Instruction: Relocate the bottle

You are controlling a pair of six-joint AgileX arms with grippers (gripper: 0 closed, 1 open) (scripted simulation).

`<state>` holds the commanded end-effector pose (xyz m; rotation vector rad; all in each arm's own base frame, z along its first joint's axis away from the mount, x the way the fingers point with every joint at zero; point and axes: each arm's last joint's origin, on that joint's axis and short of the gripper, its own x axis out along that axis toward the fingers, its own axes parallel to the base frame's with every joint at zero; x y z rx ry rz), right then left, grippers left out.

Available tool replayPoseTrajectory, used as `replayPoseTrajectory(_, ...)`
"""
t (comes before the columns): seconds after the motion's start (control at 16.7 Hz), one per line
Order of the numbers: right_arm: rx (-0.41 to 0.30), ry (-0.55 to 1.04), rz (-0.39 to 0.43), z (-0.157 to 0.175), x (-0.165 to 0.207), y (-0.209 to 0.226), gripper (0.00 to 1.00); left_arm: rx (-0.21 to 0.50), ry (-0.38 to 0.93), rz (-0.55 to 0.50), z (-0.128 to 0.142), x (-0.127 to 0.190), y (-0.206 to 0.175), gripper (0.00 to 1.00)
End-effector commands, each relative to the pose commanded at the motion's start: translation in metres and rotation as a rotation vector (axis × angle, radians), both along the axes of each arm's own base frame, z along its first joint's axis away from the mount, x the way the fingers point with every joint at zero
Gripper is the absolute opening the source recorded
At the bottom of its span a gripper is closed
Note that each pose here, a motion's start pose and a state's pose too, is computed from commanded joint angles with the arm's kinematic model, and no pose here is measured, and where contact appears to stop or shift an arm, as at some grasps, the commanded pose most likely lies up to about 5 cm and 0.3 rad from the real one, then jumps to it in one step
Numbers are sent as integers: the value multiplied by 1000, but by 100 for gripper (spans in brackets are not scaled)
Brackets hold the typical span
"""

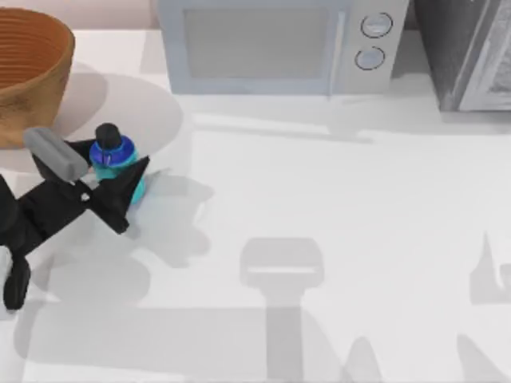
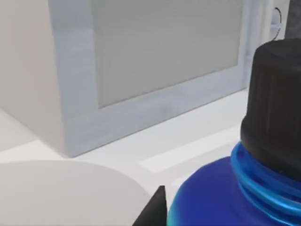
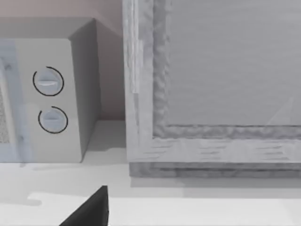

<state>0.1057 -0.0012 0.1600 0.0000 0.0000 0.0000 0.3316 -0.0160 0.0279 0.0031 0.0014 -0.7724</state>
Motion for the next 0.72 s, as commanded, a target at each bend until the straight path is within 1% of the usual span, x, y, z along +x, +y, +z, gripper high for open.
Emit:
replayPoseTrajectory(0.36,0,0,0,0,0,0,100,0,0,0,0,0,0,98)
replayPoseTrajectory(0.42,0,0,0,0,0,0,100,0,0,0,0,0,0,100)
replayPoseTrajectory(0.72,0,0,0,0,0,0,100,0,0,0,0,0,0,100)
